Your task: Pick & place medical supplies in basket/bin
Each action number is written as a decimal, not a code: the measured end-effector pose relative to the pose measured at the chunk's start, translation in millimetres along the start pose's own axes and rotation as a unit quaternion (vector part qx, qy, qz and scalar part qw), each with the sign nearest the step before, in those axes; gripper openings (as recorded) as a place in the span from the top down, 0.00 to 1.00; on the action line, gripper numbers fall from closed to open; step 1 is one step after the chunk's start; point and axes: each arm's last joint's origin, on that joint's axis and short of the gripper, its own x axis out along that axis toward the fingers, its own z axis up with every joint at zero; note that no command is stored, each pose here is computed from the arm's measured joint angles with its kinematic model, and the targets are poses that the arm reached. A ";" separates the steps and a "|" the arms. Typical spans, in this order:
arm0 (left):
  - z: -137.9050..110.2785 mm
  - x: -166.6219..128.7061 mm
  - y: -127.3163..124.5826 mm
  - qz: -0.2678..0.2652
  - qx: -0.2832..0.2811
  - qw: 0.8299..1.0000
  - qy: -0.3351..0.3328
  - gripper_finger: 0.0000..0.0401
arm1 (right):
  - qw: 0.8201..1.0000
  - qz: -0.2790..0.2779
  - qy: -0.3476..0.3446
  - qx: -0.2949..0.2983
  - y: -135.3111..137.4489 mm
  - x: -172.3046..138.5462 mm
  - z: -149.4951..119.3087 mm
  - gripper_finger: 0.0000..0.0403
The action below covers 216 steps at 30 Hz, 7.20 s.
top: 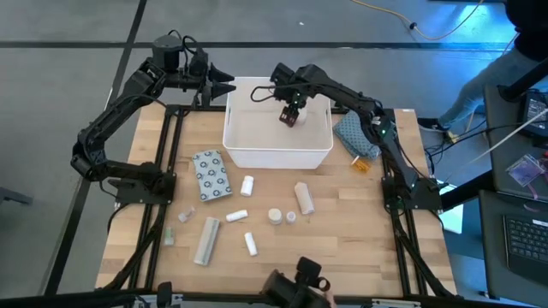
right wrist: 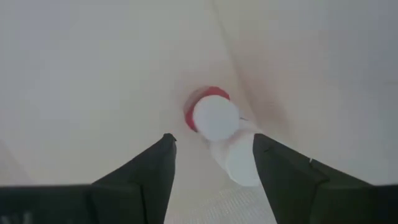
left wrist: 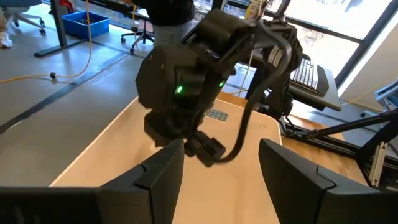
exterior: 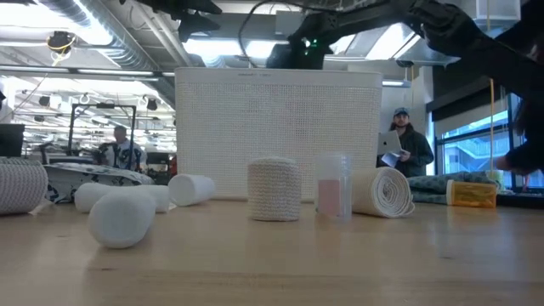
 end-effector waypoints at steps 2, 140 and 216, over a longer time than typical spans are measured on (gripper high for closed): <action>0.0 0.0 0.0 0.000 0.005 1.000 0.000 0.50 | 1.000 -0.002 -0.012 0.007 -1.0 -11.1 -1.3 0.46; -273.8 19.1 -75.9 0.275 -0.164 0.832 0.453 0.98 | 0.975 0.117 -0.188 -0.012 256.2 -163.4 -82.0 0.68; -268.9 25.4 -73.3 0.287 -0.125 0.855 0.414 0.97 | 0.996 0.052 -0.023 0.074 55.4 54.1 -56.9 0.58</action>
